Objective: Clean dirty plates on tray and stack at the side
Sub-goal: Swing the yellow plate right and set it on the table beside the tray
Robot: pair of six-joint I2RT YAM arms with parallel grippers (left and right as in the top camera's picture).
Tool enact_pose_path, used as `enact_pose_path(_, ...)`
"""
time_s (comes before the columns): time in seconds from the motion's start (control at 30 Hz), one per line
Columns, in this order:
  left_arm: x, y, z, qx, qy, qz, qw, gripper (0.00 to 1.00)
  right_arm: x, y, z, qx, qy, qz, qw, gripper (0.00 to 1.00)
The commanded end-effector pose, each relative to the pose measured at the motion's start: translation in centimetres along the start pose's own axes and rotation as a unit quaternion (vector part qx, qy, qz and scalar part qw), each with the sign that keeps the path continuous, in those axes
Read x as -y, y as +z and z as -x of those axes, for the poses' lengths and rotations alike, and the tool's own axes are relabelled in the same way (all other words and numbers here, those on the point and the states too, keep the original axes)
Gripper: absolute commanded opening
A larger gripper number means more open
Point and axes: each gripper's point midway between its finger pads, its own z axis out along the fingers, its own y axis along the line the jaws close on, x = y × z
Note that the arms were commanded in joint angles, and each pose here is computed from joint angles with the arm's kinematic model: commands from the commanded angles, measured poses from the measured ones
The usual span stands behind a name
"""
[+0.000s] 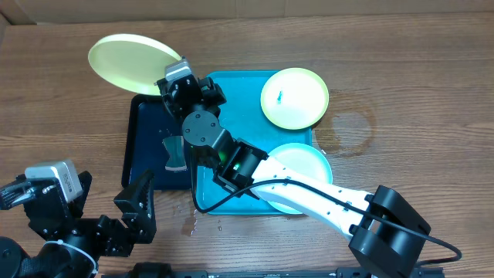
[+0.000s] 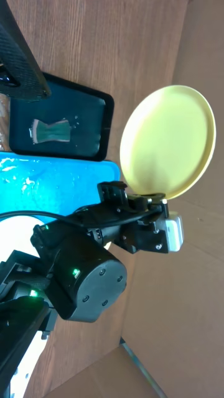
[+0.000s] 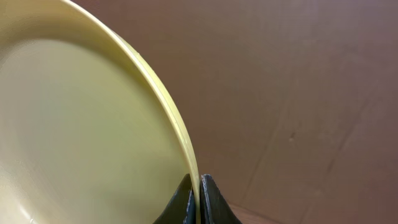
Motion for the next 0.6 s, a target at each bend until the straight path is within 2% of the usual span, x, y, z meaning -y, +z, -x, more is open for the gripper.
enact_pose_path(0.0,-0.2,0.1,0.1,0.001,0.008,0.006,1.000,1.00,0.7,-0.2,2.5,0.019,0.027,0.008,0.999,0.04)
enact_pose_path(0.1,-0.2,0.1,0.1,0.001,0.008,0.006,1.000,1.00,0.6,-0.2,1.9,0.008,0.040,0.010,0.999,0.04)
enact_pose_path(0.23,-0.2,0.1,0.1,0.001,0.008,0.006,1.000,1.00,0.9,0.1,-1.7,-0.057,0.096,0.006,0.994,0.04)
enact_pose_path(0.3,-0.2,0.1,0.1,0.001,0.008,0.006,1.000,1.00,2.4,0.4,-5.5,-0.121,0.193,-0.025,0.973,0.04)
enact_pose_path(0.4,-0.2,0.1,0.1,0.001,0.008,0.006,1.000,1.00,4.0,0.3,-9.8,-0.198,0.271,-0.055,0.940,0.04)
enact_pose_path(0.5,-0.2,0.1,0.1,0.001,0.008,0.006,1.000,1.00,4.3,0.4,-12.6,-0.275,0.318,-0.015,0.907,0.04)
enact_pose_path(0.57,-0.2,0.1,0.1,0.001,0.008,0.006,1.000,1.00,4.5,0.6,-12.6,-0.306,0.345,0.041,0.886,0.04)
